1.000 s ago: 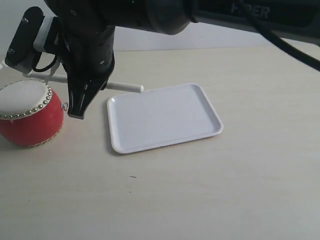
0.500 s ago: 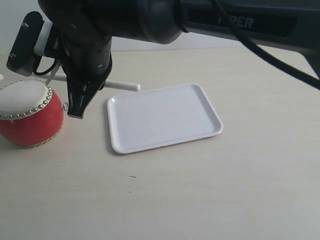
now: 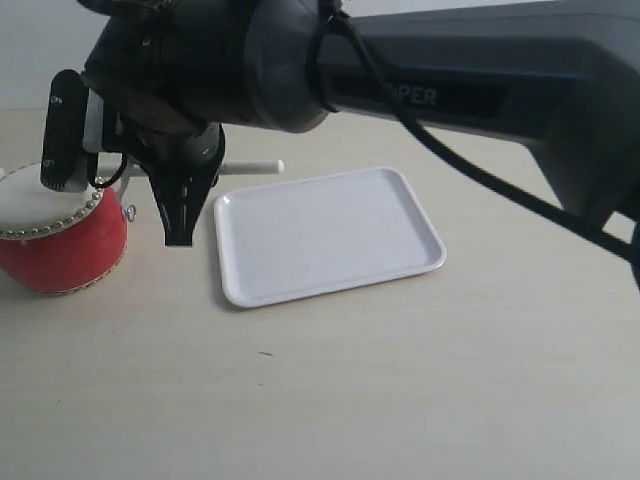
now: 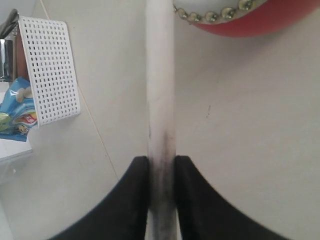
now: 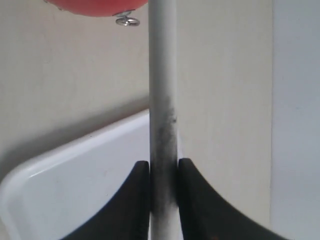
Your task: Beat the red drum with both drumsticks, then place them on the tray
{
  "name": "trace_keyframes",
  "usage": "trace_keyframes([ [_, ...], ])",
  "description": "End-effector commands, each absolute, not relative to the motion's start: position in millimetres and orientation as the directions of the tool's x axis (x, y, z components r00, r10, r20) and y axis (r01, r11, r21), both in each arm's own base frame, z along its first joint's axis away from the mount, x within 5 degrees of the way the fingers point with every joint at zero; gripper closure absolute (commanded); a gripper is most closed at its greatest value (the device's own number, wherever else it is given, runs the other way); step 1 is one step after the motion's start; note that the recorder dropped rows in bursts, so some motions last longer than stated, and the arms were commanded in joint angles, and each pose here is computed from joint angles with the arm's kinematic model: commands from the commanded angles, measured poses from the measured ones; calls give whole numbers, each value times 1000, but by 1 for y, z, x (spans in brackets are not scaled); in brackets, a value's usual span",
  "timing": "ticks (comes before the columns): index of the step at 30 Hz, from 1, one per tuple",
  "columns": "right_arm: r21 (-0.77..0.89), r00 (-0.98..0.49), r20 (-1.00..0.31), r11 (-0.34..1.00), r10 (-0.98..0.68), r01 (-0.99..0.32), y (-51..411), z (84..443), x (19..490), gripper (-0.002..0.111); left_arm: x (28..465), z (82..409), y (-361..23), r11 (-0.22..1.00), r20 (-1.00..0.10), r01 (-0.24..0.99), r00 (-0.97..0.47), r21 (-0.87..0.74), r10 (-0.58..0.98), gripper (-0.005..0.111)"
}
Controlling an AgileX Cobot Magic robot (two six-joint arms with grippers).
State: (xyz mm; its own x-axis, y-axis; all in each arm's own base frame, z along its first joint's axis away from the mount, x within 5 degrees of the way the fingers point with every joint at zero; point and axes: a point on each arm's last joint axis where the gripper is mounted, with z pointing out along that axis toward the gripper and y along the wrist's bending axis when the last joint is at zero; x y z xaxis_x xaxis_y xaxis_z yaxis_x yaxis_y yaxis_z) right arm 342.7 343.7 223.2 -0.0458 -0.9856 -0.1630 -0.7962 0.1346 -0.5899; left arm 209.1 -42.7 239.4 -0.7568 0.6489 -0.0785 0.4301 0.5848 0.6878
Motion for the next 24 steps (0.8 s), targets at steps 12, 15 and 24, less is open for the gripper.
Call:
trace_keyframes([
  [12, -665, 10, -124, 75, -992, -743, 357, 228, 333, 108, 211, 240, -46, 586, -77, 453, -744, 672, 664, 107],
  [15, -675, -1, -125, 85, -992, -733, 356, 229, 334, 108, 214, 245, -47, 582, -90, 444, -738, 681, 668, 107],
  [24, -715, -48, -150, 142, -987, -685, 354, 234, 338, 108, 218, 235, -51, 555, -34, 504, -720, 662, 693, 107],
])
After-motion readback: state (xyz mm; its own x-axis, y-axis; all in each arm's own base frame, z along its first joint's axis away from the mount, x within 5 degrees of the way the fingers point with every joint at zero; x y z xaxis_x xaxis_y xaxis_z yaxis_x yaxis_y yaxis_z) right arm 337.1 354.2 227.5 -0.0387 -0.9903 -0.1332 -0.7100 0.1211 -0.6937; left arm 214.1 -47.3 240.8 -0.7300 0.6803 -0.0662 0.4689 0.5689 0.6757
